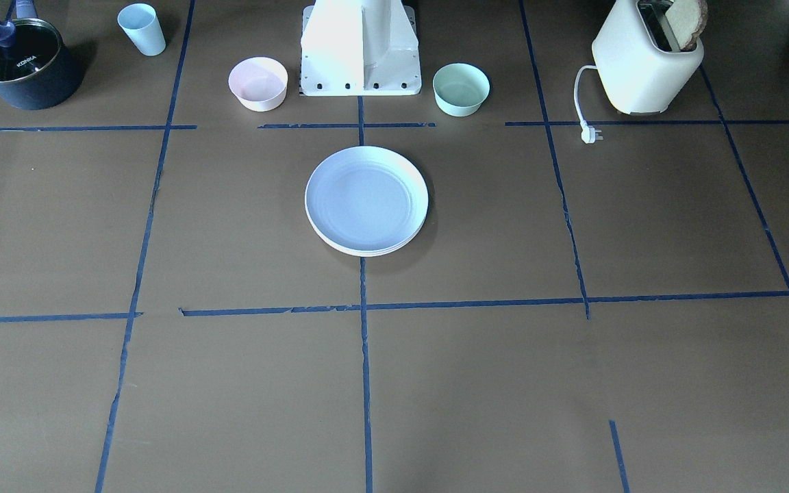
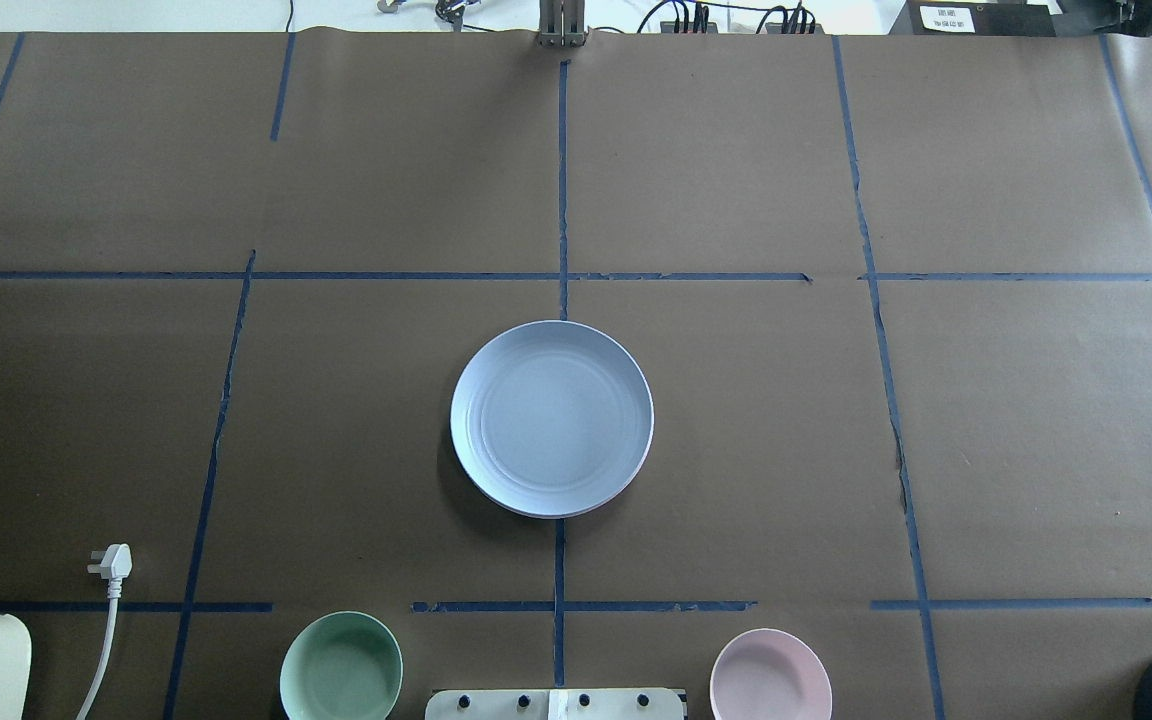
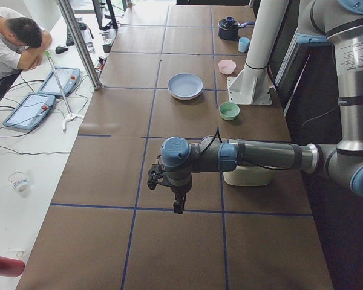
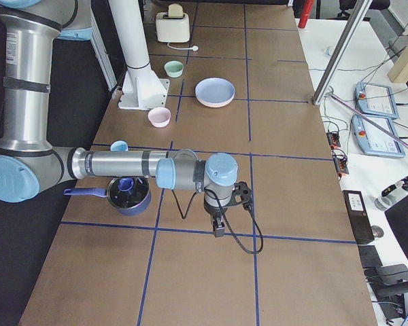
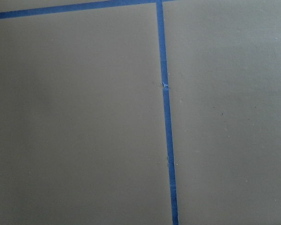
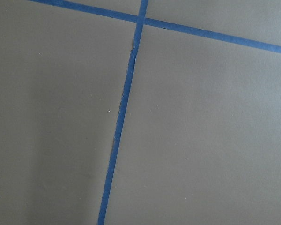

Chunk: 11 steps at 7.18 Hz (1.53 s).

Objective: Stack three plates with pink and blue

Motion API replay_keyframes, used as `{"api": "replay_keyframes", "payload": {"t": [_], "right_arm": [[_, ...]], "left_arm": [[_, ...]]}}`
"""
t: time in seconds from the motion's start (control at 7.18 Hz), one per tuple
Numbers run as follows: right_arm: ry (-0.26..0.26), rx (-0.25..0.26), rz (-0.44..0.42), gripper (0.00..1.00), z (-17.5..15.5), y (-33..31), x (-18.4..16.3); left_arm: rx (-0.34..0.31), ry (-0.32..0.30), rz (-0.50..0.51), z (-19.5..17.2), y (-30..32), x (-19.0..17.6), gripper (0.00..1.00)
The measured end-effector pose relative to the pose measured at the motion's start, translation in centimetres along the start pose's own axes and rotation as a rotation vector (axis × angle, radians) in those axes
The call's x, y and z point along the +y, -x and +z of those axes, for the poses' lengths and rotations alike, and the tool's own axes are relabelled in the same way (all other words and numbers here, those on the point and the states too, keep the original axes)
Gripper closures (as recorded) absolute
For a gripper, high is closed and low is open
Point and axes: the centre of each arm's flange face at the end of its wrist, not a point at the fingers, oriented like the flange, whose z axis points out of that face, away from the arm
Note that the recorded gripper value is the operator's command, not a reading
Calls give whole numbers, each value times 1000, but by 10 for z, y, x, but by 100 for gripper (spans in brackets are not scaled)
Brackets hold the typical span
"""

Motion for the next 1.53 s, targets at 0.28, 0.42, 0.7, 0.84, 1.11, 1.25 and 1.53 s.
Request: {"api": "replay_keyframes", "payload": {"t": [0.28, 0.42, 0.7, 0.84, 1.11, 1.25, 1.53], "right_arm": [[2, -5, 7, 0, 2, -1, 3], [2, -7, 8, 0, 2, -1, 4], [1, -10, 6, 0, 3, -1, 3], [1, -11, 4, 0, 3, 0, 3], [0, -11, 1, 0, 3, 0, 2], [1, -12, -1, 0, 3, 1, 2], [4, -12, -3, 0, 4, 2, 2]], "left_arm": [[-6, 2, -1, 4, 4, 3, 0], [-6, 6, -5, 5, 5, 4, 0], [-6, 8, -9, 6, 6, 6, 0], [-5, 9, -11, 6, 7, 6, 0], [-5, 10, -11, 7, 7, 6, 0], [-4, 10, -12, 6, 7, 6, 0], [-3, 9, -12, 6, 6, 6, 0]]}}
